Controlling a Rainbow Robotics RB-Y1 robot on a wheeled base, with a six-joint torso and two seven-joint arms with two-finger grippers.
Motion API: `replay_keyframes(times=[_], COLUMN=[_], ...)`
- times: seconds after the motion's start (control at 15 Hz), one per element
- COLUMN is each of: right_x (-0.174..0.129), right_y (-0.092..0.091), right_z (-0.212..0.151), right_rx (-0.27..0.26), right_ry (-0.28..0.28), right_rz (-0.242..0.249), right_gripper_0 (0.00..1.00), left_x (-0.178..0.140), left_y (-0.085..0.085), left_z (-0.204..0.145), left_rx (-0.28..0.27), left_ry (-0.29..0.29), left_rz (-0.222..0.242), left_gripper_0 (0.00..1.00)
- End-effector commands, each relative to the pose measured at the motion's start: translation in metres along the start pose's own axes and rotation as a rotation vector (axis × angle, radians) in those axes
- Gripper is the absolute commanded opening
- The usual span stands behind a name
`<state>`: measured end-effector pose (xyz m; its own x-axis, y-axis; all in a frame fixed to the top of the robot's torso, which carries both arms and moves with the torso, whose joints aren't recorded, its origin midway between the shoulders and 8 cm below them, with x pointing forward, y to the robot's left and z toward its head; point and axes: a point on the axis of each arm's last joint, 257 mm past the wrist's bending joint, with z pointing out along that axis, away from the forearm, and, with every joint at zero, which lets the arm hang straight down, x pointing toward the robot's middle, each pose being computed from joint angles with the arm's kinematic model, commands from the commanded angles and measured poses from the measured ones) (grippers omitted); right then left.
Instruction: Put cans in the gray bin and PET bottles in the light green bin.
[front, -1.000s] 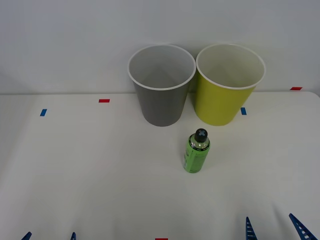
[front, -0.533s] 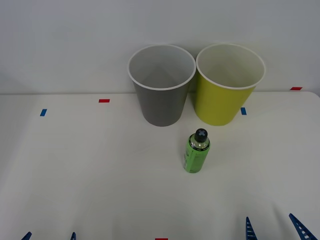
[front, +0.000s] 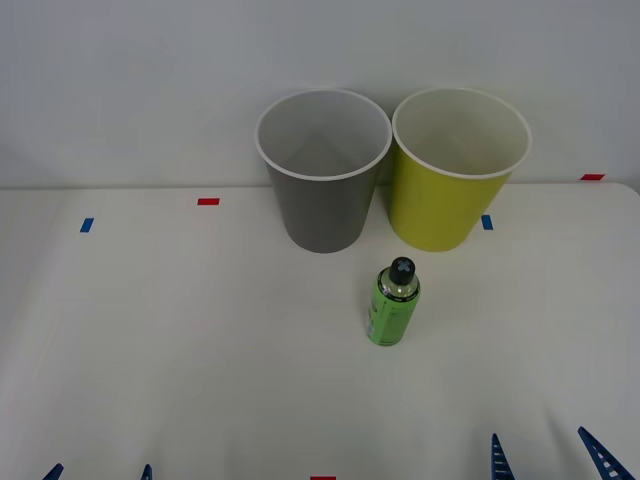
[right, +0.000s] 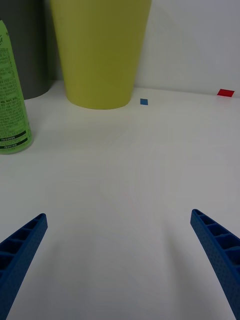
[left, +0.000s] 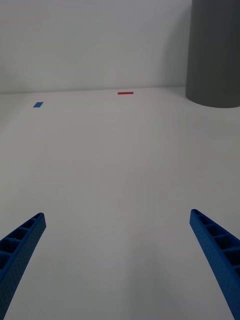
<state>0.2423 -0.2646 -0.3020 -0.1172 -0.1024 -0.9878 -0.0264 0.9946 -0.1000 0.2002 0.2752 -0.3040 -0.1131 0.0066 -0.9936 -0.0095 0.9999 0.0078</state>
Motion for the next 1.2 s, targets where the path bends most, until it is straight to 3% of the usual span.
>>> replay_keyframes(times=[0.07, 1.07, 1.2], right_x=[0.000, 0.000, 0.000], right_y=[0.000, 0.000, 0.000], right_z=[0.000, 0.000, 0.000], right_rx=[0.000, 0.000, 0.000], right_ry=[0.000, 0.000, 0.000], right_rz=[0.000, 0.000, 0.000], right_gripper_0=[1.00, 1.00, 1.00], left_x=[0.000, 0.007, 0.001], left_y=[0.000, -0.004, -0.003], left_z=[0.000, 0.007, 0.015], left_rx=[0.000, 0.008, 0.024], left_ry=[0.000, 0.005, -0.021], left_rz=[0.000, -0.004, 0.001], left_gripper_0=[1.00, 1.00, 1.00])
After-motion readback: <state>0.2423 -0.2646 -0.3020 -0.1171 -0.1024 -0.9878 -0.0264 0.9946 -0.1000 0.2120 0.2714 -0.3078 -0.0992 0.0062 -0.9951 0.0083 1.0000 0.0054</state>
